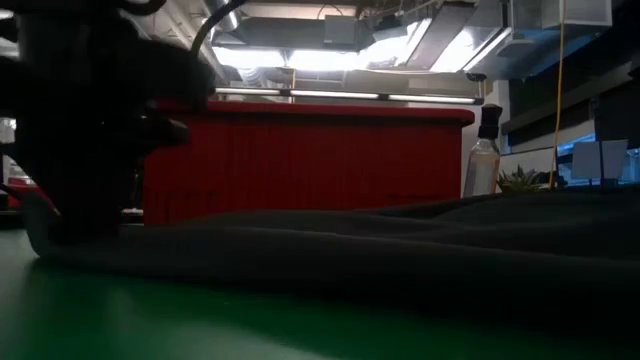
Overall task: Fold Laundry from Bin
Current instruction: Fold the black shorts from the red laundry bin
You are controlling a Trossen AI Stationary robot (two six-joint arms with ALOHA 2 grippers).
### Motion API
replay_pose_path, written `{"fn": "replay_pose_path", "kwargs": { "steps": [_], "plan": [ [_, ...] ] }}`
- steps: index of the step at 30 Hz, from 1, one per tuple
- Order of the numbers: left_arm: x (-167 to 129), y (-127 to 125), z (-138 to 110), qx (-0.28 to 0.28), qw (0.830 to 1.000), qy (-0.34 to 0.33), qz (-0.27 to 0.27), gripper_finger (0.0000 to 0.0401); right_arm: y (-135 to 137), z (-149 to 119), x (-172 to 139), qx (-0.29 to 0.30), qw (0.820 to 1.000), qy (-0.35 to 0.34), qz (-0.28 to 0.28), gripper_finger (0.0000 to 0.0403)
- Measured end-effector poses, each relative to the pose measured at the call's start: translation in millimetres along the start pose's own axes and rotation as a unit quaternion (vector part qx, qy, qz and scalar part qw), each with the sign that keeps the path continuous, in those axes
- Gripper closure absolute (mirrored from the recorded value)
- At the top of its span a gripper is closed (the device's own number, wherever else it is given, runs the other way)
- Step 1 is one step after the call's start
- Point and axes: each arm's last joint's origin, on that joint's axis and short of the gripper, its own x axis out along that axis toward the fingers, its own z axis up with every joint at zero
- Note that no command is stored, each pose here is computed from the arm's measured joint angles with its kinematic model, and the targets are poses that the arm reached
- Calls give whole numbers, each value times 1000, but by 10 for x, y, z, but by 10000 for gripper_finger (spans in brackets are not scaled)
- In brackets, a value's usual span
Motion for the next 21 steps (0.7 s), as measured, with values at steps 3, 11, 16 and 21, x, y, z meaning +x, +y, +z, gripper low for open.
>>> {"fn": "replay_pose_path", "kwargs": {
  "steps": [3,11,16,21],
  "plan": [
    [-3,46,-69,8,999,32,30,397,-2,-1,0,-11,1000,0,-1,169],
    [-30,164,-207,-3,991,111,76,397,68,79,-96,-80,996,-30,9,169],
    [-47,164,-234,-9,989,116,93,397,90,98,-114,-160,986,-38,14,169],
    [-45,157,-224,-12,990,110,89,397,92,97,-114,-196,980,-37,15,169]
  ]
}}
